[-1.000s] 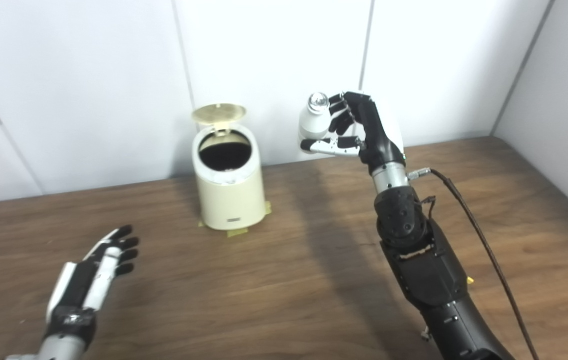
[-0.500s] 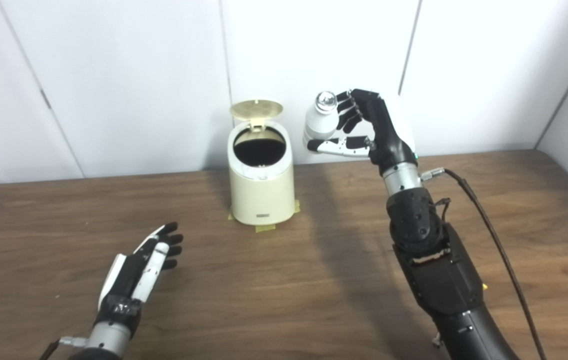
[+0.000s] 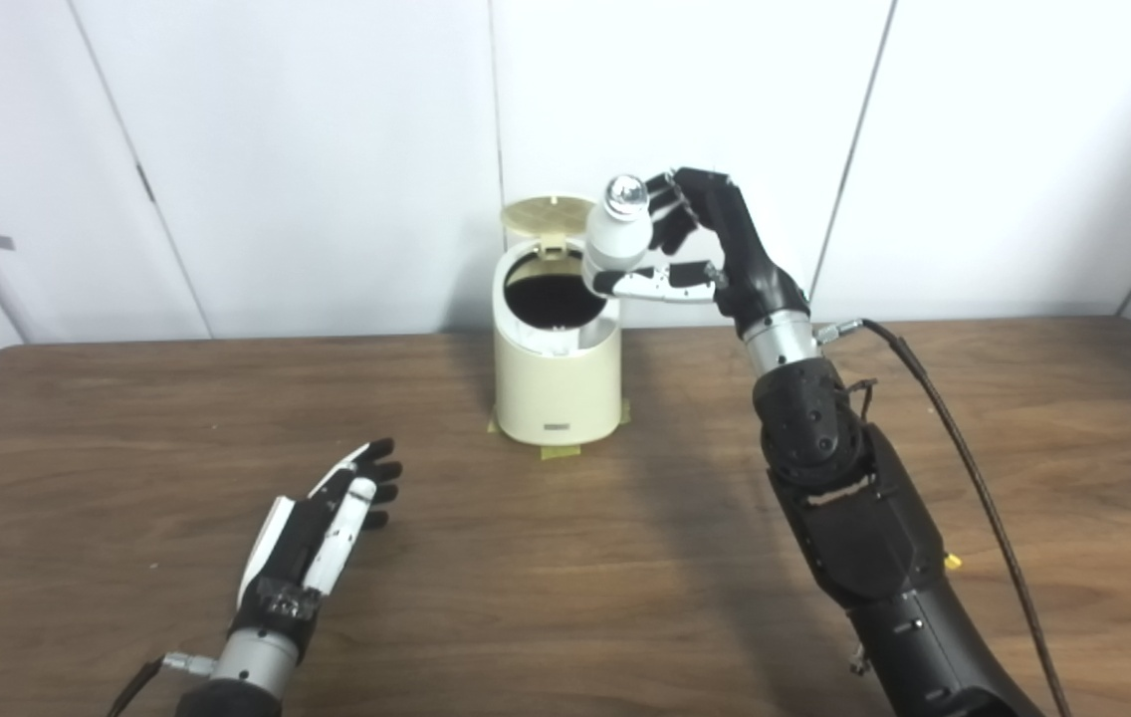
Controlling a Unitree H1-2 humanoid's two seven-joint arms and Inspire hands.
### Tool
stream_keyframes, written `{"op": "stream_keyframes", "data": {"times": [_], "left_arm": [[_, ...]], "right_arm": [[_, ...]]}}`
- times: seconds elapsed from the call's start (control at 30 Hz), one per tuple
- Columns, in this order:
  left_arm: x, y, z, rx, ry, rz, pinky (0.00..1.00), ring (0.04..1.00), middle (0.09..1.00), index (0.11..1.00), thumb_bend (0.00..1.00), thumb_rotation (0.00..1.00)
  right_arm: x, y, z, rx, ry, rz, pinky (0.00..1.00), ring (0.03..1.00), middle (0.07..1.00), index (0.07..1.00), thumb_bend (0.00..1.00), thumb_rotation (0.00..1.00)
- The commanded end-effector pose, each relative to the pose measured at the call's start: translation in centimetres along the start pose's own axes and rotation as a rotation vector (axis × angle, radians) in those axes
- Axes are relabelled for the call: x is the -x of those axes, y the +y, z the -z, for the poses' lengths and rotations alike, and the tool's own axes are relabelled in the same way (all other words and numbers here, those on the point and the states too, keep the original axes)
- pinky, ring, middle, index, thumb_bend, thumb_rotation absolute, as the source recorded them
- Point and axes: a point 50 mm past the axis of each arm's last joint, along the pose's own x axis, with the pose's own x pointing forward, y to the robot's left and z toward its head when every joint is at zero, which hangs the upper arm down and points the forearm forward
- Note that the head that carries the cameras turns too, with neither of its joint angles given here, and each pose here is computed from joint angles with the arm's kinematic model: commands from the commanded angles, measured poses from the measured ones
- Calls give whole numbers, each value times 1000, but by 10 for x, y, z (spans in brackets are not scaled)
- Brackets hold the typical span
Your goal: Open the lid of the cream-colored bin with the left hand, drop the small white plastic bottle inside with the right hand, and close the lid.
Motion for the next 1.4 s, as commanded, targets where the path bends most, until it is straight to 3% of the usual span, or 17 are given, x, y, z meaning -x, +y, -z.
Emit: {"op": "stream_keyframes", "data": {"times": [0.0, 0.47, 0.97, 1.37], "left_arm": [[-5, 2, -14, -10, -82, -21, 811, 847, 867, 925, 447, 952], [-4, -3, -17, -19, -92, -23, 778, 836, 853, 918, 424, 980], [-2, -2, -17, -18, -91, -30, 810, 843, 860, 923, 438, 977], [-2, -5, -18, -17, -102, -32, 802, 838, 851, 916, 433, 977]], "right_arm": [[-28, -6, -37, -26, -141, 45, 349, 419, 484, 507, 521, 0], [-42, 10, -35, 4, -144, -10, 364, 429, 484, 499, 521, 0], [-45, 28, -27, 0, -144, -25, 374, 427, 478, 506, 521, 0], [-49, 33, -17, 57, -149, -45, 391, 429, 478, 503, 521, 0]]}}
